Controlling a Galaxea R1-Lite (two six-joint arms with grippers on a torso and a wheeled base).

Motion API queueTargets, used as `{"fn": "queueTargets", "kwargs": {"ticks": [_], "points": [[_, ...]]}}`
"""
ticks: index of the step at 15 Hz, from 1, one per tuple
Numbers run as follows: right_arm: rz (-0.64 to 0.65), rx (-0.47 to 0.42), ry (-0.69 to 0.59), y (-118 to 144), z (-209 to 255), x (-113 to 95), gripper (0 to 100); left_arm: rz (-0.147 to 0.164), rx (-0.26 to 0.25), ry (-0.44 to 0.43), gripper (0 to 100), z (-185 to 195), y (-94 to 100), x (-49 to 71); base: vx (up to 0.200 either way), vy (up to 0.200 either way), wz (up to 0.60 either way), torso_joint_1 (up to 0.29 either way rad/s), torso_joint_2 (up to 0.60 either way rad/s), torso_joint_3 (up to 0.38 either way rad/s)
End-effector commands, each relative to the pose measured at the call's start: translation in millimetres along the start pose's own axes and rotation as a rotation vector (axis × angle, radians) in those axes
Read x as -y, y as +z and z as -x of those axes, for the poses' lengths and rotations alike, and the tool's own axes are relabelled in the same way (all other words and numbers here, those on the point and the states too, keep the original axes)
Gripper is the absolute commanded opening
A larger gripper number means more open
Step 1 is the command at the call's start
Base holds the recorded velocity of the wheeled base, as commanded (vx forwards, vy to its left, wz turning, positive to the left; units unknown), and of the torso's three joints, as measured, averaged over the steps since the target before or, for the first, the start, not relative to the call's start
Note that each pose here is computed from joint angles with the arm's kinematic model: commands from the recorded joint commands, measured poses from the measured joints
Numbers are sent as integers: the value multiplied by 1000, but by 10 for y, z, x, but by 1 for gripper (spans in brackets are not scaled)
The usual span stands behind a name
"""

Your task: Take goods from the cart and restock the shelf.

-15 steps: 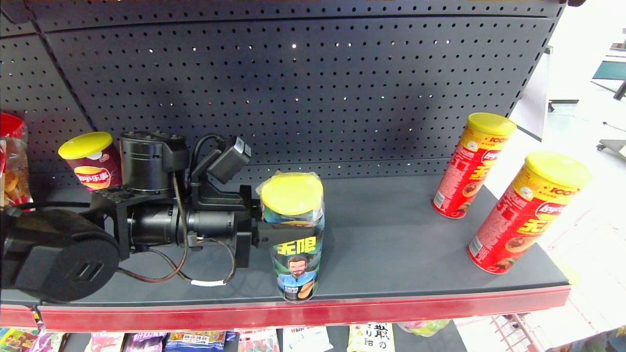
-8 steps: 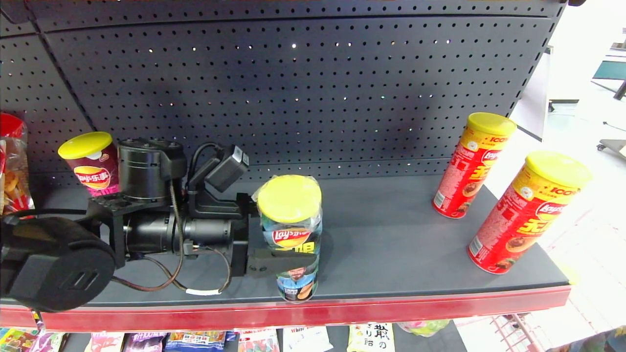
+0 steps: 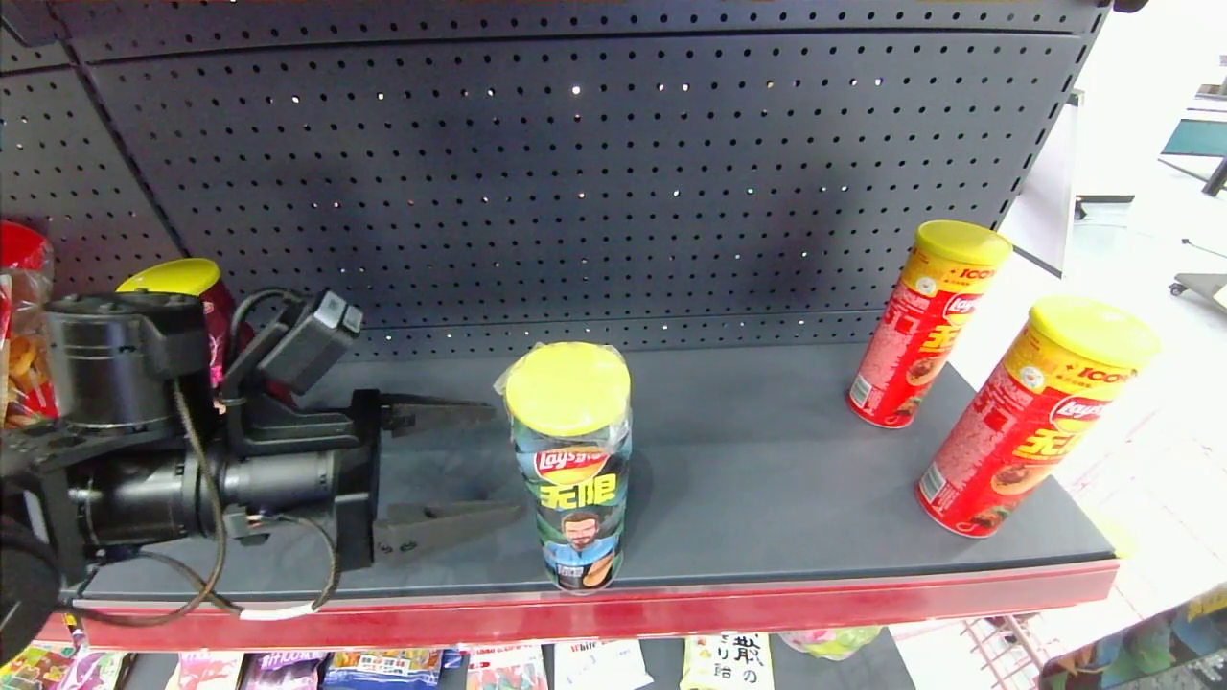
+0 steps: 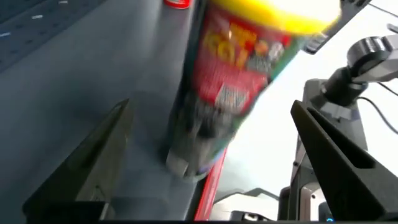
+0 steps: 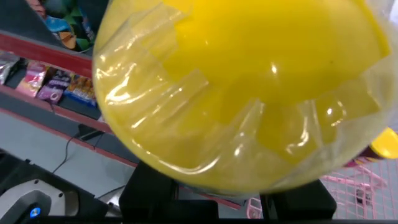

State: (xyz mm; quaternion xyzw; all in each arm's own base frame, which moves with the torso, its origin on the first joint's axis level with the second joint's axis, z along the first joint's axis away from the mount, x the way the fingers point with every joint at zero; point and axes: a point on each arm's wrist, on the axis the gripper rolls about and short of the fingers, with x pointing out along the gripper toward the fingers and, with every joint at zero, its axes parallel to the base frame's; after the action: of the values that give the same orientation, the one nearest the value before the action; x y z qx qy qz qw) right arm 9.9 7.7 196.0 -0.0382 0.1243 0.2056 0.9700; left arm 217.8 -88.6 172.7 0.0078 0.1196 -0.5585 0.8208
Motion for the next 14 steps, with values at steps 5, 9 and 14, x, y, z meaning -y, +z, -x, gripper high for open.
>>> {"fn": "queueTargets", "kwargs": {"ticks": [5,9,14], "points": [[61,-86,292,733,-558,-12,0,-3,20,139,100,519,-235,441,0,0,0,0,0,0],[86,-108,383,930,-781,-111,0,26,42,182,100,615,-246,564,0,0,0,0,0,0],[101,-130,430,1160,-1102,-215,0,20,47,192,100,621,-228,566,0,0,0,0,0,0]]}}
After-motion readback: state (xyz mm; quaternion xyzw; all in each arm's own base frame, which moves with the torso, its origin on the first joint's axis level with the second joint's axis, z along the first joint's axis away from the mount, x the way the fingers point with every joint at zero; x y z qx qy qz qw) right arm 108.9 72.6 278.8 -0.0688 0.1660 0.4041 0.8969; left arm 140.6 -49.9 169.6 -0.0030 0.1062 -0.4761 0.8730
